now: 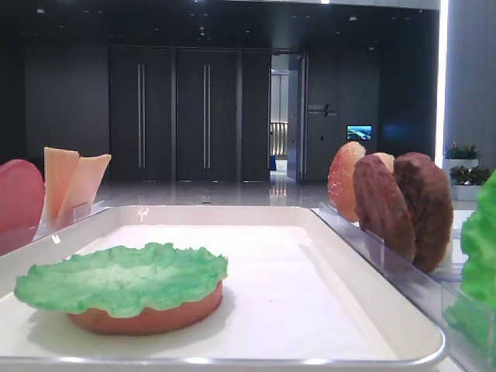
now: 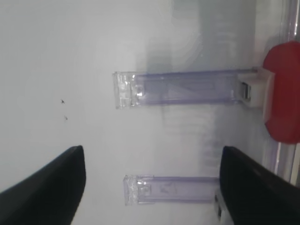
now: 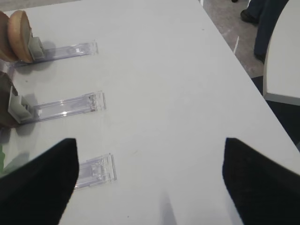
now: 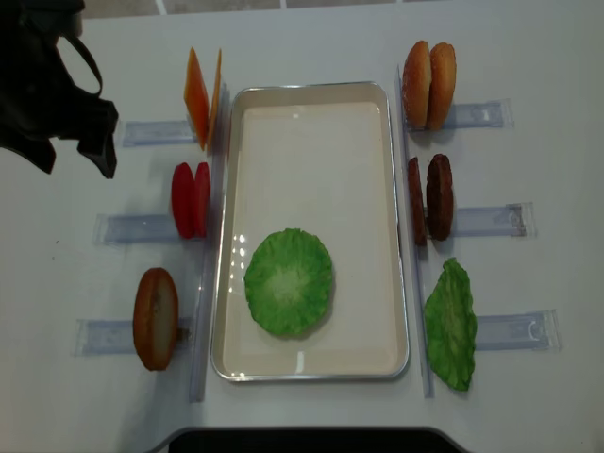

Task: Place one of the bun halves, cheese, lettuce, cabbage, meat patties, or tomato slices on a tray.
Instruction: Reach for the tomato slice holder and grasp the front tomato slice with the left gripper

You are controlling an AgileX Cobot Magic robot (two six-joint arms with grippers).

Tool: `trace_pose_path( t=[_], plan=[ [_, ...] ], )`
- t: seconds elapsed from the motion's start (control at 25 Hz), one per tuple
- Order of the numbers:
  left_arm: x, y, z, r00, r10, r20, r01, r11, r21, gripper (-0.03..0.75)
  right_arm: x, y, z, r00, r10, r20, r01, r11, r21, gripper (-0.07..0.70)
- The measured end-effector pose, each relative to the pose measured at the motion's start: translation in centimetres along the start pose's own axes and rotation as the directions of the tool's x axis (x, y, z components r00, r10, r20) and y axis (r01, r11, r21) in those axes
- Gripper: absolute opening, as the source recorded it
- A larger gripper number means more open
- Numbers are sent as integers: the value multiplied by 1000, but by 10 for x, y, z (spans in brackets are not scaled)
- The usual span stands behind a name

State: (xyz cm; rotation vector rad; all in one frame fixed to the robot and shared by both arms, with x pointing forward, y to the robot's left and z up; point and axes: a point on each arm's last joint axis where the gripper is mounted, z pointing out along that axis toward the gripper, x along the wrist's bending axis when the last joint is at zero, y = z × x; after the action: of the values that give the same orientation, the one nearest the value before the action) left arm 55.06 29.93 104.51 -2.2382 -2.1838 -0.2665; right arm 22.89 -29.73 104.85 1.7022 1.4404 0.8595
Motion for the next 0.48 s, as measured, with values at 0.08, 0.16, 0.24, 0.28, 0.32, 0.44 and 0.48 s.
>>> trace_pose_path(
  t=[0.08,0.16,0.24,0.28,0.32,0.44,0.48],
  plan=[
    [0,2,0,998,-63,2,63,998,-16,692,0,0,0,1000,0,0,0,1000,0,591],
    [-4,3,-1,996,-87,4,87,996,-24,692,0,0,0,1000,0,0,0,1000,0,591],
    [-12,4,-2,995,-99,10,100,995,-29,692,0,0,0,1000,0,0,0,1000,0,591],
    [-17,4,-3,995,-101,13,102,994,-35,692,0,0,0,1000,0,0,0,1000,0,591],
    [-23,4,-4,994,-107,18,107,993,-42,692,0,0,0,1000,0,0,0,1000,0,591],
    [-42,5,-6,994,-108,34,110,992,-67,692,0,0,0,1000,0,0,0,1000,0,591],
    [-49,5,-8,994,-102,41,105,991,-78,692,0,0,0,1000,0,0,0,1000,0,591]
  ],
)
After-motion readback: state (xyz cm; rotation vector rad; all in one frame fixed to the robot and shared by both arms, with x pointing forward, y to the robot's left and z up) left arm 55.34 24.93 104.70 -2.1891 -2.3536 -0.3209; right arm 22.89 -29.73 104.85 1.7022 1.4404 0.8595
